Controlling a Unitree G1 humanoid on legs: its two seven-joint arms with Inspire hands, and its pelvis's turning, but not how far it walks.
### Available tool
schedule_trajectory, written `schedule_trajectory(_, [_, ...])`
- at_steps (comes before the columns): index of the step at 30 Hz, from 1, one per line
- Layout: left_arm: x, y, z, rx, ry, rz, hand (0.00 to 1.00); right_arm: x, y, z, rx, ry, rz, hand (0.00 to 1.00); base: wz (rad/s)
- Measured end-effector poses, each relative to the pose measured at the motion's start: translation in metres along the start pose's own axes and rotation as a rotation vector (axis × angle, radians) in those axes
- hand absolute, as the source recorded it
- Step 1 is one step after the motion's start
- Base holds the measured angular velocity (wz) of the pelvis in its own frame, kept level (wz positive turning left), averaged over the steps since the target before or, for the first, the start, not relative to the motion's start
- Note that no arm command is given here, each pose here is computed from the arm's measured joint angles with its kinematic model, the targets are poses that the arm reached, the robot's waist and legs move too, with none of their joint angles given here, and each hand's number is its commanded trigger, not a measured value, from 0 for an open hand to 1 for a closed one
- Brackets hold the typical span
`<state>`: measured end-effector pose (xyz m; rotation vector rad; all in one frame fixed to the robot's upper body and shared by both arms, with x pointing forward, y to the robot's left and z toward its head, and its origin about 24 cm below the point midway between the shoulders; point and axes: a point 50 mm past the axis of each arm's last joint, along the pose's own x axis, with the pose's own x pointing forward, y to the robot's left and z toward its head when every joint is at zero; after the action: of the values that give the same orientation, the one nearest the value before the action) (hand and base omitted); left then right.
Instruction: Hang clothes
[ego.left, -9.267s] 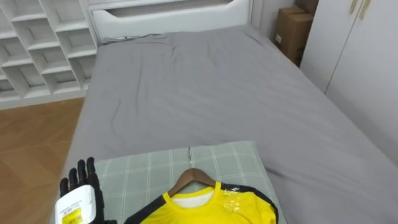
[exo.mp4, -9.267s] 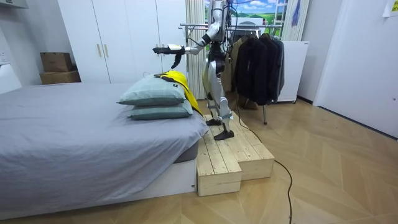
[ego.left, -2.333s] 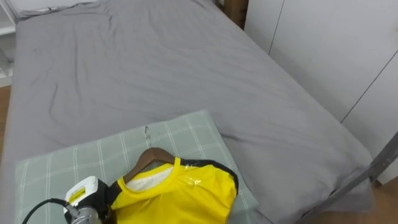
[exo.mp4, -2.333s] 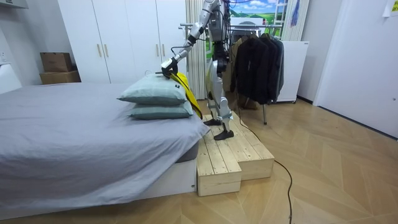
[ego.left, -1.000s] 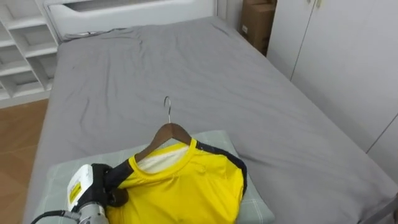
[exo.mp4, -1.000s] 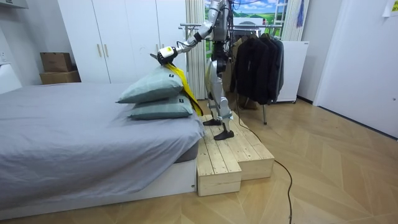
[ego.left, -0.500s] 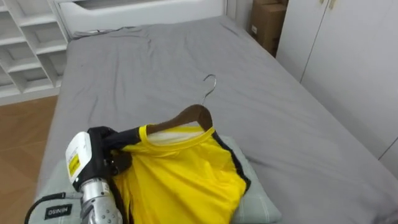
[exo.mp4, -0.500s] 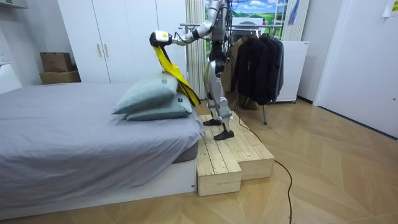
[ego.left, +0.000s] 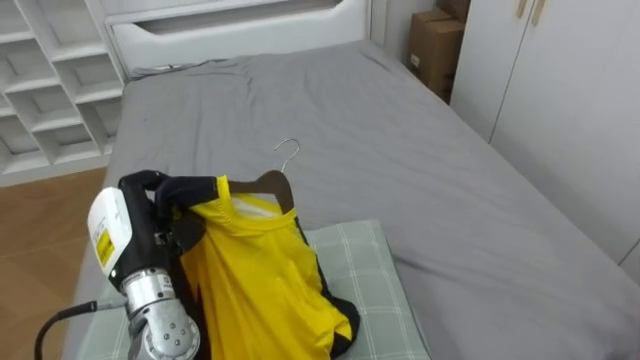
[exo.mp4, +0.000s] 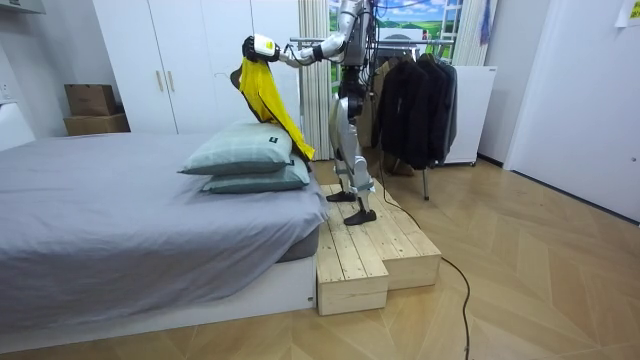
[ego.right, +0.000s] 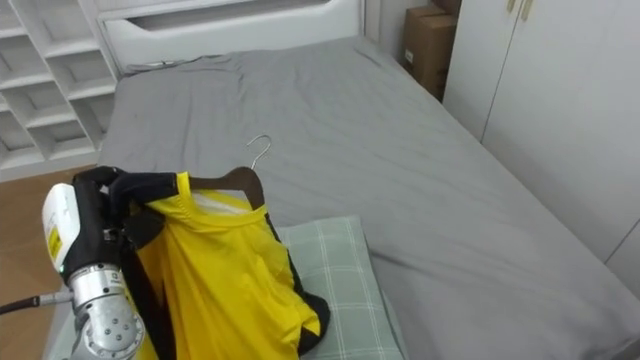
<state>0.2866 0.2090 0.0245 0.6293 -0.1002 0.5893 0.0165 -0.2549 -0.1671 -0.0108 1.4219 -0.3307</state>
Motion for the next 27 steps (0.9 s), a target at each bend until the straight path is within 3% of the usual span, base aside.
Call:
schedule_trajectory(14, [0.002,0.001,0.007,-0.021,-0.026,0.011,1.00,0.000,0.001,-0.001,-0.004,0.003,0.008,0.00,0.00])
schedule_trajectory(19, [0.006,0.005,0.024,-0.049,-0.101,0.033,1.00,0.000,0.001,-0.001,-0.010,0.010,0.002,0.00,0.00])
schedule_trajectory(27, [0.007,0.008,0.037,0.034,-0.234,0.036,1.00,0.001,0.005,0.019,-0.005,-0.047,0.009,0.00,0.00])
